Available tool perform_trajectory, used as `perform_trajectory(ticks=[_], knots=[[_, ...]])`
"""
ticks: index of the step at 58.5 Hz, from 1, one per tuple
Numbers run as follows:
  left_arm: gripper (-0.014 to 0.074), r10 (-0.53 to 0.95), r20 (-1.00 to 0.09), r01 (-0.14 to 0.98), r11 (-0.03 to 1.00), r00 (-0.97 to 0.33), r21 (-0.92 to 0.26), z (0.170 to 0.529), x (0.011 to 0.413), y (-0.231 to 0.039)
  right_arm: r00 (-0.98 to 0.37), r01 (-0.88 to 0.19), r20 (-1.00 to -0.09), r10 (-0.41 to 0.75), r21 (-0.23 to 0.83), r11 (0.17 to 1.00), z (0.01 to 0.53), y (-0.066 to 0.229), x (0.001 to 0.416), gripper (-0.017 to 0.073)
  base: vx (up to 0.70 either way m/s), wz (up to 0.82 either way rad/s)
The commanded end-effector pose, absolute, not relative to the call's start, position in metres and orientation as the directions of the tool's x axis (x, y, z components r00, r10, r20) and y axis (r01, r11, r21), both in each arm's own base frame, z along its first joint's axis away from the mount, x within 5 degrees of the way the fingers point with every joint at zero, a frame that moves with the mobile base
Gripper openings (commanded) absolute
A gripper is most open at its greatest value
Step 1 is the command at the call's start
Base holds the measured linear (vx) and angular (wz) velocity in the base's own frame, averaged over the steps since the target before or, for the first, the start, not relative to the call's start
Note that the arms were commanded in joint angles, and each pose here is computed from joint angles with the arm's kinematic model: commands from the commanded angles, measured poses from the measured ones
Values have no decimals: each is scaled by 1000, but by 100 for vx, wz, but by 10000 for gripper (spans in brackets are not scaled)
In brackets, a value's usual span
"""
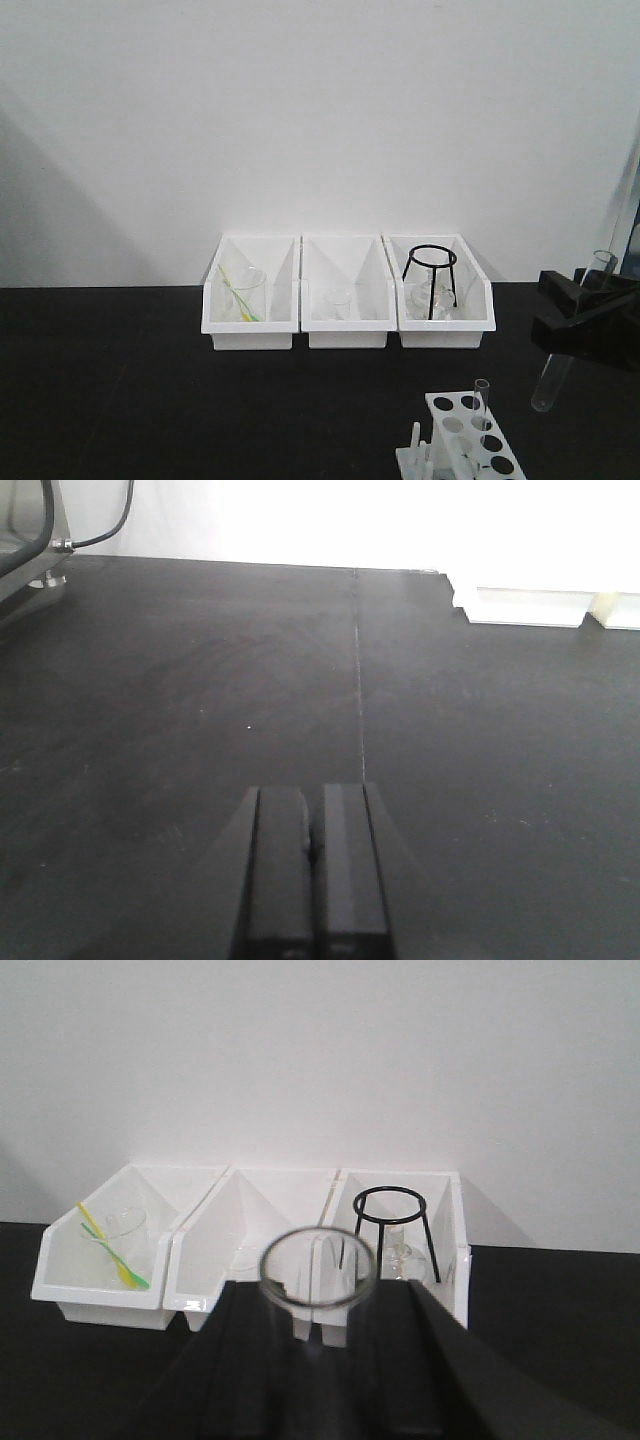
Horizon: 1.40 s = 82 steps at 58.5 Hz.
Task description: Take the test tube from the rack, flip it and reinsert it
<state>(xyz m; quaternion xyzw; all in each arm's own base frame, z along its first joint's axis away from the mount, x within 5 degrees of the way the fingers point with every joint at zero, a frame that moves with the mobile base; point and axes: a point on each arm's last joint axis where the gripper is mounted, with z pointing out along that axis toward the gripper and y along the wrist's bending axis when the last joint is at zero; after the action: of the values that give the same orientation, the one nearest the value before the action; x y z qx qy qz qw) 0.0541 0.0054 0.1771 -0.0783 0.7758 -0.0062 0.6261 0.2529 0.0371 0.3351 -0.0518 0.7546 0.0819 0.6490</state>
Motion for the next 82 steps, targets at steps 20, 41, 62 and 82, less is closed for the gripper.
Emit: perform_trajectory(ticks=[20,41,62,82], knots=[[-7,-124,-986,-92,989,-111,-114,185,55,5,55,-250,-823,-565,-559,791,366,41,250,-8,0,0],[-7,-124,-986,-92,989,-111,-114,185,55,5,225,-233,-175,-958,-965,122,357,43,248,-8,0,0],[-7,-124,-986,-92,989,-111,-114,185,55,5,58,-282,-692,-720,-703,653,360,41,250,-8,0,0],[-7,-124,-986,-92,989,-111,-114,185,55,5,-207,-264,-977,-51,5,964,343,45,263,-8,0,0]])
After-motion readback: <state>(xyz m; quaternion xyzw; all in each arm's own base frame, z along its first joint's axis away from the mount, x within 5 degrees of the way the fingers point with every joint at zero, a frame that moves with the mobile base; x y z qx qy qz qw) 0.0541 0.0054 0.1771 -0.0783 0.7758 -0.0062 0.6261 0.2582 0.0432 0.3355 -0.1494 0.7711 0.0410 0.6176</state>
